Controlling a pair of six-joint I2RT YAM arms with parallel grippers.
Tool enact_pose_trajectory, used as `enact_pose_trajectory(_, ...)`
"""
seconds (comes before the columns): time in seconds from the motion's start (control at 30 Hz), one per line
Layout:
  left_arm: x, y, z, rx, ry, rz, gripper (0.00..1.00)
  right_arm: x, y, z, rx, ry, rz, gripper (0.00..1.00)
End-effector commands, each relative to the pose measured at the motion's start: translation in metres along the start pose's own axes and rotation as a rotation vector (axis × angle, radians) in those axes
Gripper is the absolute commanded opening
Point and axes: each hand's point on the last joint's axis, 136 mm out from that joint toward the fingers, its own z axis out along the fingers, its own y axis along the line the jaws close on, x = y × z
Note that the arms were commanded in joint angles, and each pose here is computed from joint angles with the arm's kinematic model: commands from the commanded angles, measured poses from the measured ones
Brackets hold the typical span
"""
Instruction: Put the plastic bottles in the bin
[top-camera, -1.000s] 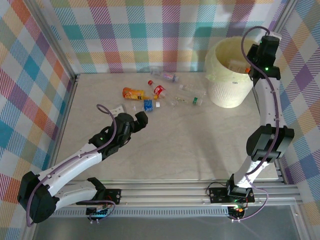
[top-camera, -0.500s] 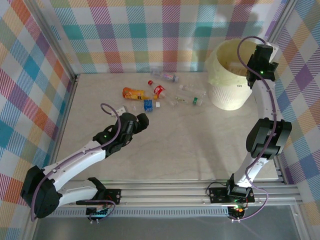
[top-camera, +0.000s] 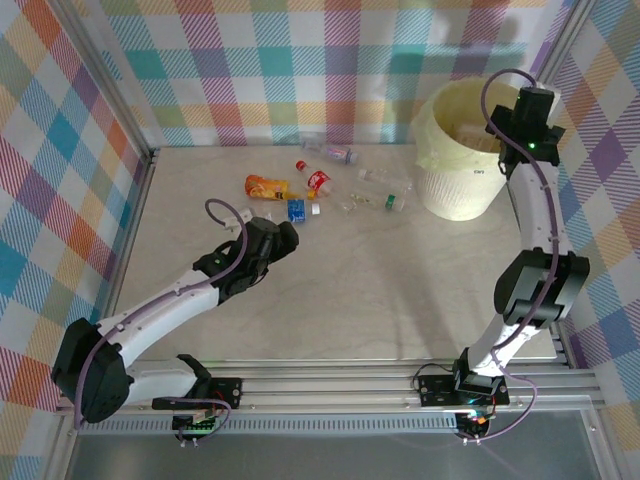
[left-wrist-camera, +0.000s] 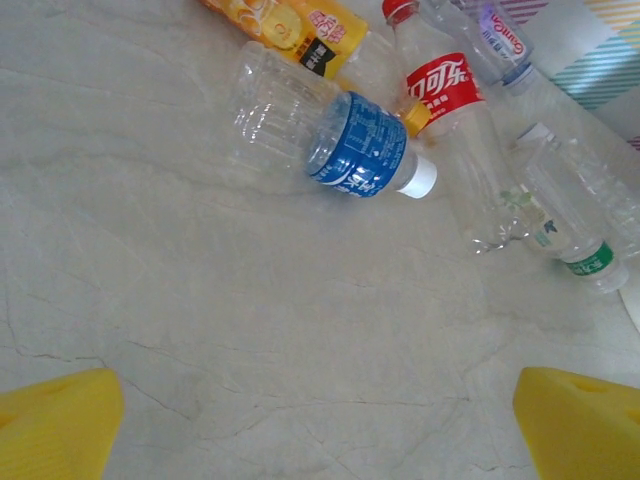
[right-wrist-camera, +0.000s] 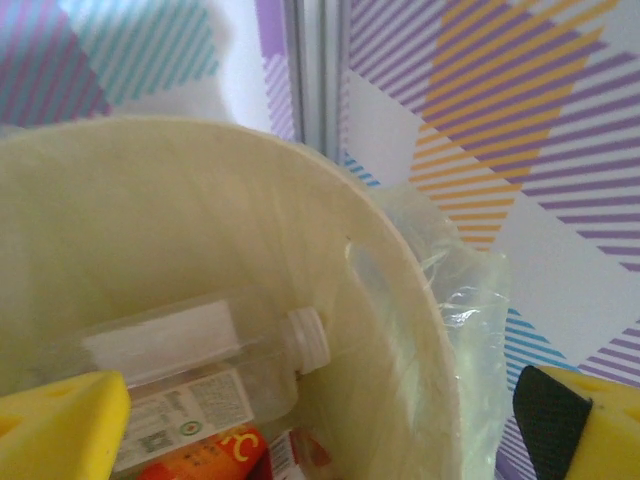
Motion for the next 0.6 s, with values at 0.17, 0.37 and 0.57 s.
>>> enact_pose_trajectory(0.17,-0.009,-0.001,0.006,-0.009,0.021,-0.063,1.0,-0.013,0.037,-0.084,-0.37,-0.033,0.084,1.0)
enact_pose_trajectory(0.37,-0.013,0.002,0.013,-0.008,0.038,-0.106,1.0,0.002,0.067,-0.142,-0.656,-0.021,0.139,1.0)
enact_pose_trajectory(0.57,-0.015,0.007,0.02,-0.012,0.055,-0.15,1.0,0.032,0.098,-0.193,-0.9,0.031,0.124,1.0)
